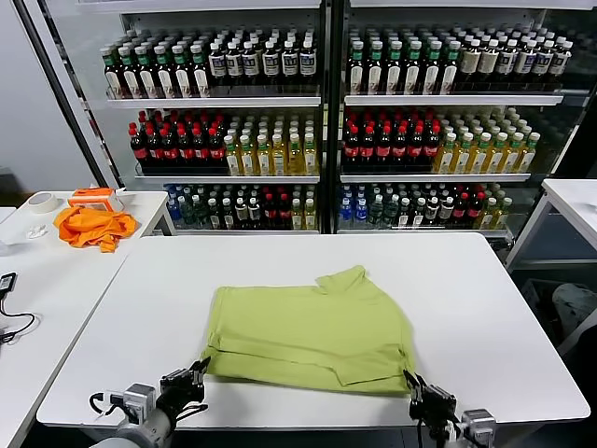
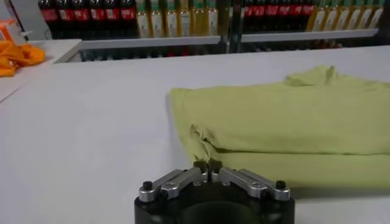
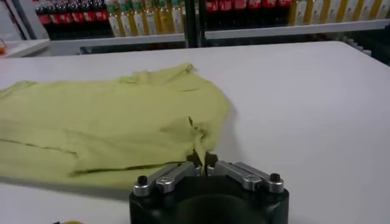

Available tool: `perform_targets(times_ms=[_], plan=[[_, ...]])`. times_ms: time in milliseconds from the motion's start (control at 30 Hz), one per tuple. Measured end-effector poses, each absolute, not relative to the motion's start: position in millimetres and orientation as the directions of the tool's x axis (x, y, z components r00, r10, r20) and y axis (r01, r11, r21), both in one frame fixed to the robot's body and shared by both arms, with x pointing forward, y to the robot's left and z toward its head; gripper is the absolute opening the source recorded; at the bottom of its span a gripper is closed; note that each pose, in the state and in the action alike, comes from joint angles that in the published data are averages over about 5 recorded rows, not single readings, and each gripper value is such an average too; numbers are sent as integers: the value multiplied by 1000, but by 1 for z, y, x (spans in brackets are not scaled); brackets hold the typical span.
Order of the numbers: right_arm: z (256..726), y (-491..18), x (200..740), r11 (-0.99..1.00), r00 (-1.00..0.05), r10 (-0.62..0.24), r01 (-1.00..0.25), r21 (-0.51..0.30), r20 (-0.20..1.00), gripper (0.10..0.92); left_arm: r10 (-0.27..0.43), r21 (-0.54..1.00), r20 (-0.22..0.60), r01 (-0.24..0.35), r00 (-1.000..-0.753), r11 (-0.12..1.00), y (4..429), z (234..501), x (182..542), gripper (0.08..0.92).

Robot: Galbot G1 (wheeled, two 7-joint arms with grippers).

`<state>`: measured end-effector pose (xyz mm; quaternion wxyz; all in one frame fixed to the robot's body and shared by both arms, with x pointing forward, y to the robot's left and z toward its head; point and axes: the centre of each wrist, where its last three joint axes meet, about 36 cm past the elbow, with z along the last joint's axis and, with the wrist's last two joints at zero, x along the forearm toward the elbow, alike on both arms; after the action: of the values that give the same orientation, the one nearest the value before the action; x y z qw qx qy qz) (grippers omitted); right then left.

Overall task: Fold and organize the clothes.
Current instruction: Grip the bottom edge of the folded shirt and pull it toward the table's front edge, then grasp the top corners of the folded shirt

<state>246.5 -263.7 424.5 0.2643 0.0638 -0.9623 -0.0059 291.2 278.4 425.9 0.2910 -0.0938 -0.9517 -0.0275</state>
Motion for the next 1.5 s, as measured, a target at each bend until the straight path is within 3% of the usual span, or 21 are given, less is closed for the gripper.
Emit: perform_targets(times_ms=[200,433,733,967,1100,1500], plan=[[425,-261,237,992,-850,-122,-122,35,512,175,152,22,593,204,-791,979,281,428,277,102],[437,-262,232,992,-860,-121,-128,20,495,373,152,46,597,223,-787,974,276,437,270,261],[468,-268,249,992,-900,-116,-125,7,420,633,170,50,537,232,-827,971,280,460,279,520],[475,-263,294,991,-921,-130,-122,45,368,806,199,19,466,234,-862,972,289,464,313,728],[470,-254,327,989,-922,-147,-133,63,359,821,206,14,442,236,-873,972,296,459,341,808],[442,-224,442,988,-915,-156,-137,77,371,823,208,5,441,234,-873,972,311,428,424,823]])
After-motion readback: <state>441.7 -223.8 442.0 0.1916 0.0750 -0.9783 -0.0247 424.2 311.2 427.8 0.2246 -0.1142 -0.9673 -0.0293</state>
